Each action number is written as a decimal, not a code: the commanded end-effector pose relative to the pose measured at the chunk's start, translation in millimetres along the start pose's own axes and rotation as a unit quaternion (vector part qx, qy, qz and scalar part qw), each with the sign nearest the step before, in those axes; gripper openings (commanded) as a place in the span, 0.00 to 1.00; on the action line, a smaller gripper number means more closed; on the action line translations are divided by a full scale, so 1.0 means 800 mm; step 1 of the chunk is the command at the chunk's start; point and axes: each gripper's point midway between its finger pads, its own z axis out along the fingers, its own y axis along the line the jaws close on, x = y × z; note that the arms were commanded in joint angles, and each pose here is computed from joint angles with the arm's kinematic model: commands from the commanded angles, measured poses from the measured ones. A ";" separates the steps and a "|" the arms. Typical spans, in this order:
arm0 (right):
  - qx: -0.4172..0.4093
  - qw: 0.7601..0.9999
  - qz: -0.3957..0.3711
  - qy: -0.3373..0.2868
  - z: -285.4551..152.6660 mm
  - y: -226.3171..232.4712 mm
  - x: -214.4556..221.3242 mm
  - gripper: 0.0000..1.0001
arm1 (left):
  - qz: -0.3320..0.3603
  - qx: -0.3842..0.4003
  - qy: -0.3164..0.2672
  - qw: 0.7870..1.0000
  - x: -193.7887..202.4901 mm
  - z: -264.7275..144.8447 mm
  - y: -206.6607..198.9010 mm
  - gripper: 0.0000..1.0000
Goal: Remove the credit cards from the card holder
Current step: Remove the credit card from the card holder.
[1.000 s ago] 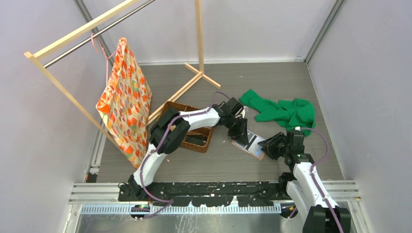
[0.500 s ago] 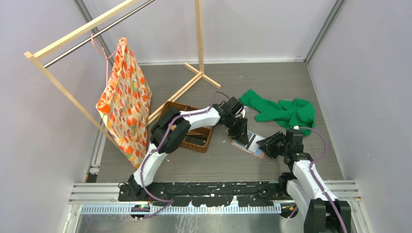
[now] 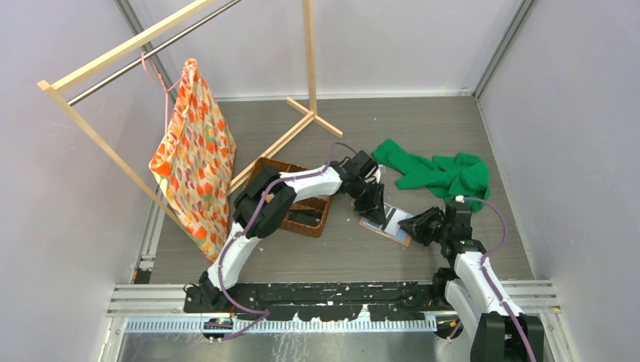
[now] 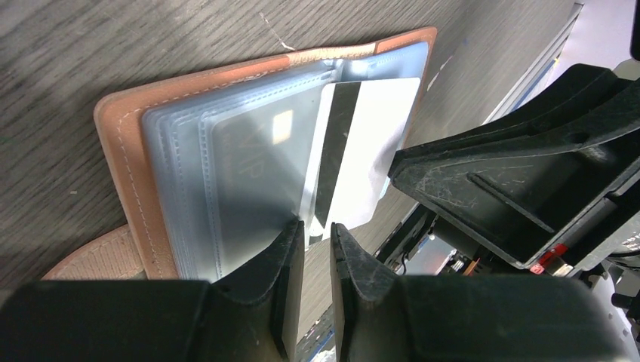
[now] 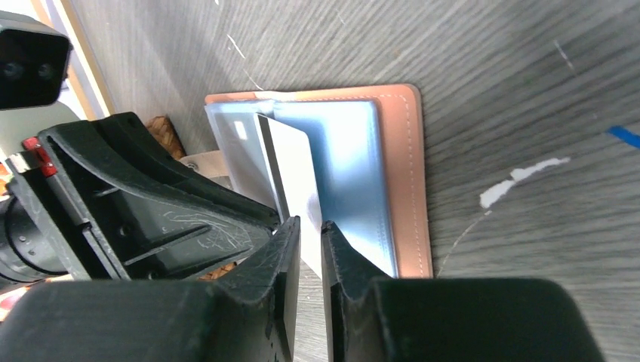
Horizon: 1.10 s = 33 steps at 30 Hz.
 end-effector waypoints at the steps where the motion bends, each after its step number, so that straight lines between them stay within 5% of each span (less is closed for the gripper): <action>1: -0.055 0.998 -0.013 0.007 0.000 0.030 -0.003 0.21 | -0.001 -0.035 0.005 0.999 0.004 0.014 0.025 0.22; 17: -0.100 0.994 -0.031 0.018 -0.002 0.055 -0.003 0.19 | -0.004 -0.032 0.015 0.999 0.007 0.022 0.029 0.22; 25: -0.009 1.000 -0.010 0.006 0.009 0.007 -0.006 0.39 | -0.004 -0.034 0.016 0.999 0.008 0.021 0.029 0.21; 33: 0.027 1.000 -0.010 0.009 0.015 -0.011 -0.006 0.43 | -0.003 -0.056 0.013 0.998 0.002 0.016 0.041 0.21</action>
